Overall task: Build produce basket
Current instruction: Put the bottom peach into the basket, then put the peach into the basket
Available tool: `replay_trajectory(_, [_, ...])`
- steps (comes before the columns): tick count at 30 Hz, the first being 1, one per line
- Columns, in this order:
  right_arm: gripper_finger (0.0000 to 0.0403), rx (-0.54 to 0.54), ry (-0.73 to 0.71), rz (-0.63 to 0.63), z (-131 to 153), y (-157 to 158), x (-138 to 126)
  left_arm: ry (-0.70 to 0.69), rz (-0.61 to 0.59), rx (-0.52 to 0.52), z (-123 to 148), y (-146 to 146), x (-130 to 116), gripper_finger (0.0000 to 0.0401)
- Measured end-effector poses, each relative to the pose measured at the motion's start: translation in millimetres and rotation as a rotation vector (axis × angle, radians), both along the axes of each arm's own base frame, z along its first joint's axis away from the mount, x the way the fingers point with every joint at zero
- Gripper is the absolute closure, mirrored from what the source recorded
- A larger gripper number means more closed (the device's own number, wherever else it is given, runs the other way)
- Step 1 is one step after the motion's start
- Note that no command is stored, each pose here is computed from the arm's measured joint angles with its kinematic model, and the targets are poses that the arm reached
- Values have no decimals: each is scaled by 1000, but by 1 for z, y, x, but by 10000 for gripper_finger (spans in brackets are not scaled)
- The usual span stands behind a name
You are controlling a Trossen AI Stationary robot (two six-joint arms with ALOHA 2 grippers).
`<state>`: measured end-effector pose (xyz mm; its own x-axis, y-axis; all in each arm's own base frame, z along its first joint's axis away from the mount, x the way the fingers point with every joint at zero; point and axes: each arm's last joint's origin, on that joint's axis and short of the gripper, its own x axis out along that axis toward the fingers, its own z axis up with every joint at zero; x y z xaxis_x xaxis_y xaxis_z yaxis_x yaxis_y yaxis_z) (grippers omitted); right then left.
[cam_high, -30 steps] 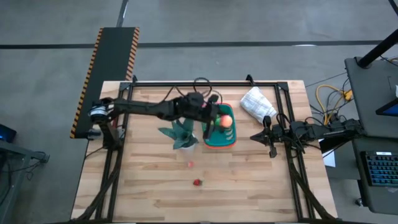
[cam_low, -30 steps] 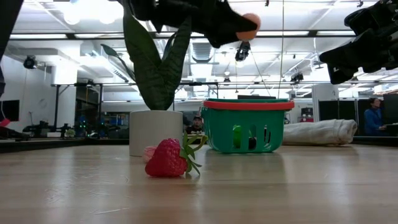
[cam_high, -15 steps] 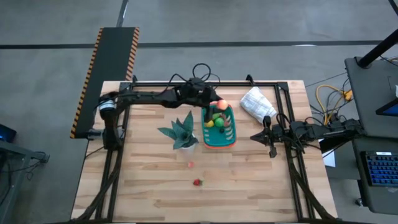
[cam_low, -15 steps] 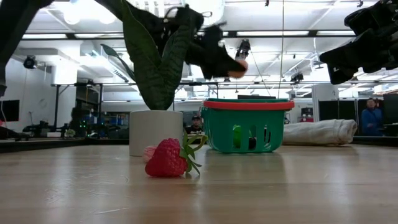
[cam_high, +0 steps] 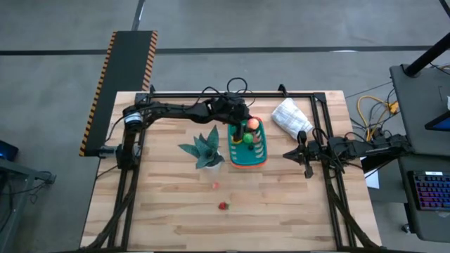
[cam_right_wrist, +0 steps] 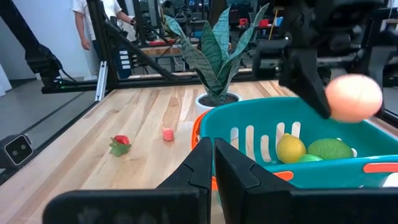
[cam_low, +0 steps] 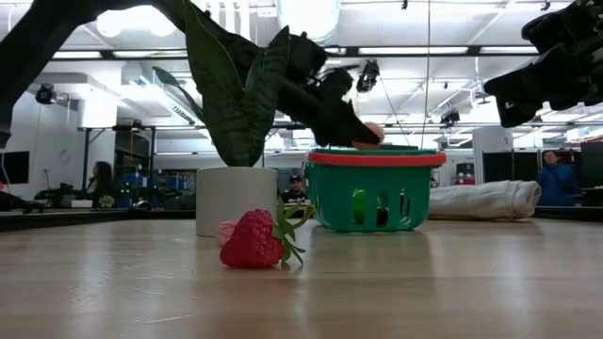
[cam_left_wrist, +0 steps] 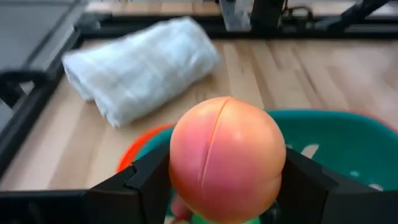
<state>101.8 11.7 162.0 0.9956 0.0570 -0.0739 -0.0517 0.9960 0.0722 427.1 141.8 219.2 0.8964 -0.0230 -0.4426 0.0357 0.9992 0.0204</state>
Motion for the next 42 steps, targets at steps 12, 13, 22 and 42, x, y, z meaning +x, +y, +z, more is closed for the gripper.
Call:
replay_trajectory(12, [394,0,0,0,0,0,0,66,19,-14,-23,2,4,187])
replay_trajectory(13, [394,0,0,0,0,0,0,66,19,-14,-23,2,4,185])
replay_trajectory(22, [394,0,0,0,0,0,0,50,19,-9,-20,2,5,178])
replay_trajectory(42, [394,0,0,0,0,0,0,53,34,-25,-20,1,5,81])
